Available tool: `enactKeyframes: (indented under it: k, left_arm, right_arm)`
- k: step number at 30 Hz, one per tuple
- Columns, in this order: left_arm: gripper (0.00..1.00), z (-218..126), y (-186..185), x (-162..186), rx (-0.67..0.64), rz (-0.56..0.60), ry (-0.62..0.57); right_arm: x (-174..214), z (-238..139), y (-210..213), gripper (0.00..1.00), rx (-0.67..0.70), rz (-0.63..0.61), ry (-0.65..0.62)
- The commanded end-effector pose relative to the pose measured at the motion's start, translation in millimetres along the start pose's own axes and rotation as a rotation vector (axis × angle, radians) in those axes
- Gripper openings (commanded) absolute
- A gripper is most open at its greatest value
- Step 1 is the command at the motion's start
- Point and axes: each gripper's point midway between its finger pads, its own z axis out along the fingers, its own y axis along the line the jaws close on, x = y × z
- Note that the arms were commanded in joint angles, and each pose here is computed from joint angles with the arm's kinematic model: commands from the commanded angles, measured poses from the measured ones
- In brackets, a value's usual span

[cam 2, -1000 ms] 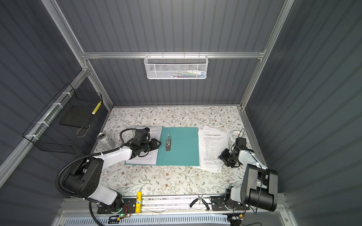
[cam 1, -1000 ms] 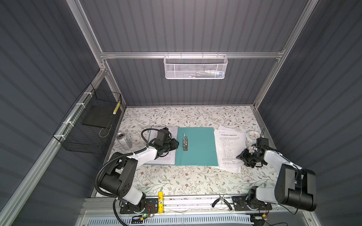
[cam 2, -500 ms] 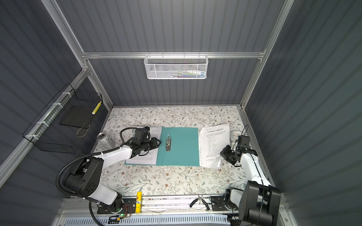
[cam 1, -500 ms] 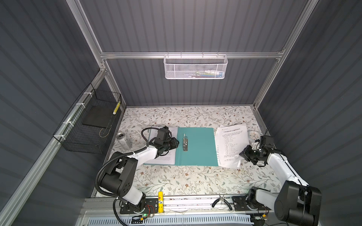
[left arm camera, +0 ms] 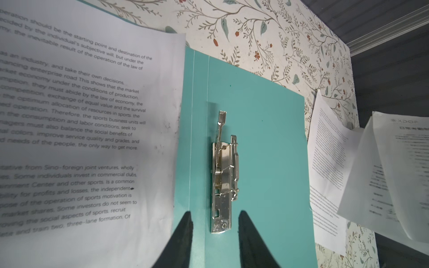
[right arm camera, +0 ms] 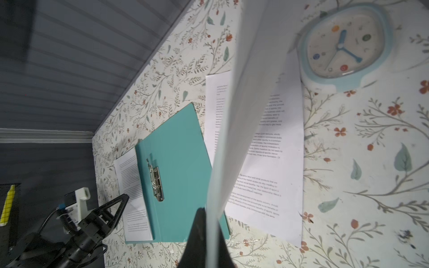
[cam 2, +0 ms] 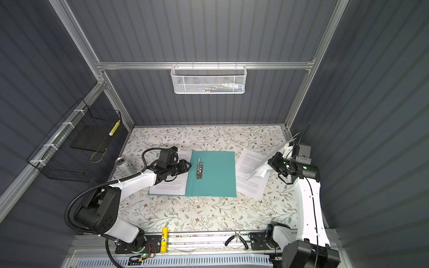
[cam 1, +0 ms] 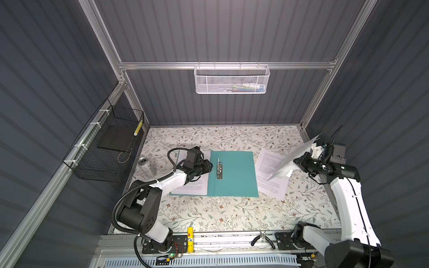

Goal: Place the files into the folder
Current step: 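Lift the paper and carry it toward the folder clip with the right gripper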

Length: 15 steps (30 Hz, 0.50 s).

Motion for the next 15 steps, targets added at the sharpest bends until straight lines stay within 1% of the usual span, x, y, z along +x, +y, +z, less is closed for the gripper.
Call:
enactKeyframes:
  k: [1,6,7,11,15]
  left_arm:
    - [0.35,-9,-11,-9,0.008,0.035,-0.018]
    - [0.35,-16,-14,-12,0.014,0.037,-0.030]
    - [0.35,-17,-13,-11,0.011,0.038,-0.030]
    - [0.36,-28,-10,-13,-0.009,0.049,-0.056]
    - [0.39,-39,-8,-15,-0.030,0.064,-0.075]
  right_arm:
    - [3,-10,28,0.00,-0.069,-0.031,0.030]
    - [12,-6,89,0.00,-0.202,-0.111,0.071]
    - [14,5,100,0.00,-0.220,-0.119,0.102]
    - [29,20,154,0.00,-0.342,-0.169,0.167]
    - [45,32,193,0.00,-0.444,-0.193,0.218]
